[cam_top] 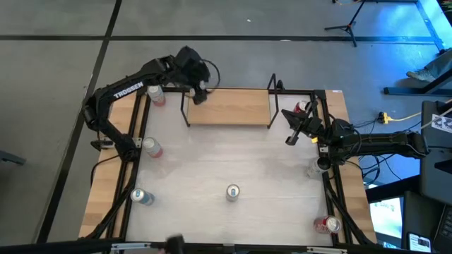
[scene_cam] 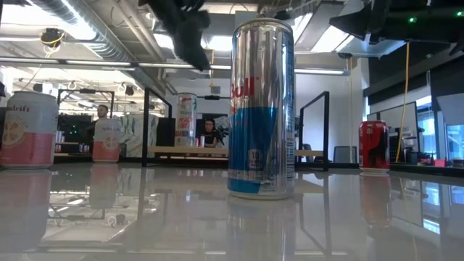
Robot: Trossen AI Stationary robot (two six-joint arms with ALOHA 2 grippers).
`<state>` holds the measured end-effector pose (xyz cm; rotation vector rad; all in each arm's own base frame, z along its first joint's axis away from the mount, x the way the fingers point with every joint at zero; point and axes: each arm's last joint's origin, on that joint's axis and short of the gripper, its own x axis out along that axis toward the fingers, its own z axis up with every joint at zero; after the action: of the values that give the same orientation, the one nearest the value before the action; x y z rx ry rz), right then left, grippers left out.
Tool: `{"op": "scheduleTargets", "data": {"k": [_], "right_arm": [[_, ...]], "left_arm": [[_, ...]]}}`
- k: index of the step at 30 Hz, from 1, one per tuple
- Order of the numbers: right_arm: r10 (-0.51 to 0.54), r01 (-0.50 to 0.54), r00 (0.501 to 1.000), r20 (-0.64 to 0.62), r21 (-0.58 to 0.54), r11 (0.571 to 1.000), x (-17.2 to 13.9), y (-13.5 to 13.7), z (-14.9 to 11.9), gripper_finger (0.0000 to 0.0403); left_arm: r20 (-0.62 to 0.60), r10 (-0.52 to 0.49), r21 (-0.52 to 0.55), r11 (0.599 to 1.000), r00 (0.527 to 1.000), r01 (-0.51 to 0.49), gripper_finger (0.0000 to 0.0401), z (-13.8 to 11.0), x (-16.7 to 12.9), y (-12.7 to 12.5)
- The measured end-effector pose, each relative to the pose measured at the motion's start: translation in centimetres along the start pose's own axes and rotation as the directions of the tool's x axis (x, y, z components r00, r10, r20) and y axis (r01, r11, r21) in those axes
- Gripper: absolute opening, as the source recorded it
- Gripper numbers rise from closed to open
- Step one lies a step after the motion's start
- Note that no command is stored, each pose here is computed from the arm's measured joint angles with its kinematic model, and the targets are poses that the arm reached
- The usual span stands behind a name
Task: Place canned beverage on shelf
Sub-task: Put the white-pink soda can on the shelf aligned with the other white-pink soda can
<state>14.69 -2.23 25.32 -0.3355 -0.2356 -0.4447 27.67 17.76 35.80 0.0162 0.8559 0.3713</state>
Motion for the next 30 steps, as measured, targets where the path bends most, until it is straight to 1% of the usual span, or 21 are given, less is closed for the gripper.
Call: {"op": "scheduleTargets", "data": {"k": [4,7,9,12,14,16,19,20,22,23,25,26,28,30], "right_arm": [[0.062,-0.062,0.998,-0.003,-0.007,0.998,0.0,0.3,-0.2,0.0001],[0.091,-0.091,0.996,0.003,-0.008,0.996,0.0,0.3,-0.2,0.0001],[0.095,-0.095,0.995,-0.005,-0.009,0.995,0.0,0.4,-0.3,0.0001],[0.101,-0.101,0.995,-0.023,0.003,0.995,0.0,0.4,-0.4,0.0001],[0.105,-0.105,0.994,-0.034,0.016,0.994,0.0,0.5,-0.6,0.0001],[0.101,-0.100,0.995,-0.028,0.025,0.995,0.0,0.4,-0.5,0.0001],[0.082,-0.081,0.996,-0.036,0.039,0.996,0.1,0.4,-0.3,0.0010],[0.076,-0.075,0.996,-0.044,0.040,0.996,0.3,0.3,0.0,0.0018],[0.072,-0.068,0.995,-0.075,0.049,0.996,0.8,0.2,0.5,0.0041],[0.076,-0.071,0.992,-0.103,0.052,0.996,1.2,0.3,0.6,0.0054],[0.083,-0.073,0.976,-0.200,0.057,0.996,2.2,0.3,1.2,0.0085],[0.089,-0.075,0.960,-0.267,0.064,0.995,2.7,0.3,1.5,0.0101],[0.083,-0.059,0.906,-0.416,0.070,0.996,3.7,0.2,2.3,0.0134],[0.080,-0.040,0.827,-0.556,0.085,0.996,4.6,0.0,3.2,0.0166]], "left_arm": [[0.015,-0.085,0.075,0.994,0.996,0.083,0.0334,0.8,0.4,-3.9],[0.029,-0.146,0.141,0.980,0.989,0.141,0.0332,0.6,1.5,-7.1],[0.050,-0.236,0.189,0.956,0.970,0.223,0.0331,-0.1,2.8,-9.0],[0.091,-0.394,0.242,0.900,0.914,0.364,0.0331,-1.7,5.0,-11.3],[0.136,-0.440,0.260,0.880,0.888,0.397,0.0331,-2.8,6.3,-12.6],[0.183,-0.446,0.281,0.877,0.876,0.388,0.0331,-3.3,7.0,-13.7],[0.237,-0.404,0.309,0.894,0.883,0.326,0.0331,-3.8,7.5,-14.7],[0.256,-0.384,0.320,0.900,0.887,0.297,0.0331,-3.9,7.6,-14.9],[0.306,-0.363,0.348,0.903,0.880,0.251,0.0331,-4.1,7.9,-15.2],[0.325,-0.360,0.361,0.902,0.875,0.237,0.0331,-4.2,8.0,-15.3],[0.339,-0.361,0.379,0.898,0.869,0.226,0.0331,-4.4,8.1,-15.3],[0.345,-0.362,0.380,0.898,0.866,0.223,0.0331,-4.4,8.1,-15.3],[0.349,-0.358,0.377,0.900,0.866,0.220,0.0331,-4.4,8.2,-15.2],[0.346,-0.354,0.371,0.902,0.869,0.220,0.0331,-4.4,8.2,-15.0]]}}
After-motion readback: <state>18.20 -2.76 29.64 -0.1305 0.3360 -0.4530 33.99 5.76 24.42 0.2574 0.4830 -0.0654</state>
